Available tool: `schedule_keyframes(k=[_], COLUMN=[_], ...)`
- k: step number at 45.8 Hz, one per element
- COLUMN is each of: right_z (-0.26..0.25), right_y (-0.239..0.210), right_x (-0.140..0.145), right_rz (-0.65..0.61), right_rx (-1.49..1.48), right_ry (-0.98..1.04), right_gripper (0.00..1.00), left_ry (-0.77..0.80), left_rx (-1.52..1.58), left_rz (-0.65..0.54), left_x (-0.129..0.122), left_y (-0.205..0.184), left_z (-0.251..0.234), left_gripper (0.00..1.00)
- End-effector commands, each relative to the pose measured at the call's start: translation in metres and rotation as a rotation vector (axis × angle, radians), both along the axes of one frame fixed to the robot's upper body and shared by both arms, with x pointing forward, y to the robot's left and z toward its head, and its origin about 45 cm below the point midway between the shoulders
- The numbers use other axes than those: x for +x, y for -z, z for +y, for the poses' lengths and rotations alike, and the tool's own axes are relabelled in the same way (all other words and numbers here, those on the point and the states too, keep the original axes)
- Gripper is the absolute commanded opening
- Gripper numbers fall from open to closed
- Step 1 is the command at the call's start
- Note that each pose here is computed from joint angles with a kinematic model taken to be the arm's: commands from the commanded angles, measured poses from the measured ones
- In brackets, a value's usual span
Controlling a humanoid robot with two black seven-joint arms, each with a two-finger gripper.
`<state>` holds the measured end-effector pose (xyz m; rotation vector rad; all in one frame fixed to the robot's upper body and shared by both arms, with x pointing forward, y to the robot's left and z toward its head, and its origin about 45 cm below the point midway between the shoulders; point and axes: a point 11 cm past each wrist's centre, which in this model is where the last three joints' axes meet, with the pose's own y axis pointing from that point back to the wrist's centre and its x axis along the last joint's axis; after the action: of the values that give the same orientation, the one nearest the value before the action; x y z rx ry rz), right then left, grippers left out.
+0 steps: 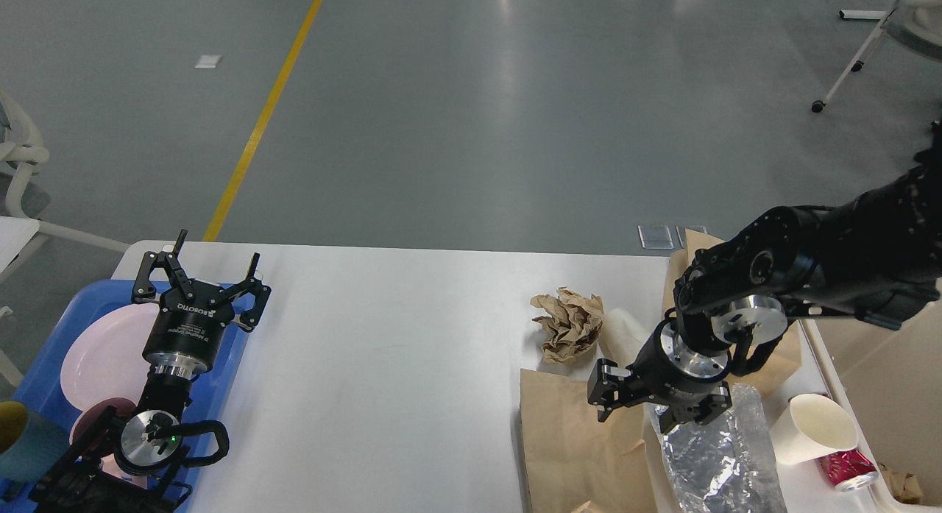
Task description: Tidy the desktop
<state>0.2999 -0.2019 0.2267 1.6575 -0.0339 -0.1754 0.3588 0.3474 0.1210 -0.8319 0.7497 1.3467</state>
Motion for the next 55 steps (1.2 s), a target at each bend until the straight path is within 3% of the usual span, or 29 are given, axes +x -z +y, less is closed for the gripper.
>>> schedule_keyframes(k=[1, 9, 17, 34, 40, 55], right_z=[0.006, 0.002, -0.007, -0.008, -0.009, -0.01], right_y=[-0.061, -0.145, -0.192, -0.197, -0.151, -0.028], right_x=[0.01, 0.011, 0.007, 0.008, 0.012, 0.003], right_rz=[0.006, -0.056, -0.094, -0.131, -0.075, -0.071], right_rx=[0.032, 0.051, 0.033, 0.039, 0.038, -0.006], right_ry=[-0.042, -0.061, -0.03, -0.007, 0.02, 0.096], right_gripper=[1.0, 1.0, 1.0, 0.99, 0.94, 0.94], left_ry=[0.0, -0.001, 0.0, -0.001, -0.001, -0.001], left_rx=[0.0, 0.0, 0.0, 0.0, 0.0, 0.0], left_rz=[0.0, -0.001, 0.0, -0.001, -0.001, -0.001], left_x=[0.0, 0.0, 0.0, 0.0, 0.0, 0.0], left_y=[0.0, 0.0, 0.0, 0.0, 0.0, 0.0], left_z=[0.0, 0.0, 0.0, 0.0, 0.0, 0.0], left_gripper=[0.96, 0.96, 0.96, 0.96, 0.96, 0.96])
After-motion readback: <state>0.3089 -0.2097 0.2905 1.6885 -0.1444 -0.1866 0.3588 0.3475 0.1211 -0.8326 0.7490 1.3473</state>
